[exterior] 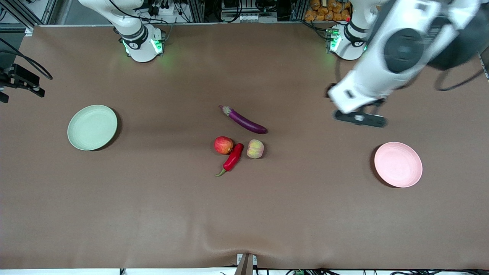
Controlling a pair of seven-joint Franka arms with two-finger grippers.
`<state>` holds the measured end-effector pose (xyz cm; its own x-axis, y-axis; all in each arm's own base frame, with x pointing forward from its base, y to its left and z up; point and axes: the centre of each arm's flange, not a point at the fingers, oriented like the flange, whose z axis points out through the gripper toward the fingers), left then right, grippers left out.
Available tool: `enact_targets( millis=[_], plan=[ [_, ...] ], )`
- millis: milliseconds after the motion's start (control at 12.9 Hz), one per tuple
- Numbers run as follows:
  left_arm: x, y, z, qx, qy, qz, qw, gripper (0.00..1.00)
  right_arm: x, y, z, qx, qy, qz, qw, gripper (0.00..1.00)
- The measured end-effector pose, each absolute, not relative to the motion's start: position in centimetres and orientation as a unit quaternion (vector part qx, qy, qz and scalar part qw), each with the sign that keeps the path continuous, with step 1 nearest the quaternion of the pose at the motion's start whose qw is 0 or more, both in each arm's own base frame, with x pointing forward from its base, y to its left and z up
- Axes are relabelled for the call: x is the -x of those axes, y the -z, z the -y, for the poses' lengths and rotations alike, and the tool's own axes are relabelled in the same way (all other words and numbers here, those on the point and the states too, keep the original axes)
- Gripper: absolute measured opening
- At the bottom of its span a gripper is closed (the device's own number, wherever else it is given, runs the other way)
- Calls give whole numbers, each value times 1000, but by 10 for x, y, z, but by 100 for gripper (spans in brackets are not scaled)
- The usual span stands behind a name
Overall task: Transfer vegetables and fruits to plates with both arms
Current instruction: 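Move the left gripper over the purple eggplant and lower it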
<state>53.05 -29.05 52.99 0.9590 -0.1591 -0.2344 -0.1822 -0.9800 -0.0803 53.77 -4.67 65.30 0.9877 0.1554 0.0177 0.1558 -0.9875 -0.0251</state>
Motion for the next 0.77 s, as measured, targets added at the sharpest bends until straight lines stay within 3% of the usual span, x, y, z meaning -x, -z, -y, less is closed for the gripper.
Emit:
enact_targets(
  millis=[232,773],
  plan=[
    [-517,-490,357,992,-116,-3,39,100,-536,-652,46,997,0,78,15,100],
    [-507,-437,411,968,-134,209,47,100,-536,-651,44,997,0,80,15,100]
  ],
)
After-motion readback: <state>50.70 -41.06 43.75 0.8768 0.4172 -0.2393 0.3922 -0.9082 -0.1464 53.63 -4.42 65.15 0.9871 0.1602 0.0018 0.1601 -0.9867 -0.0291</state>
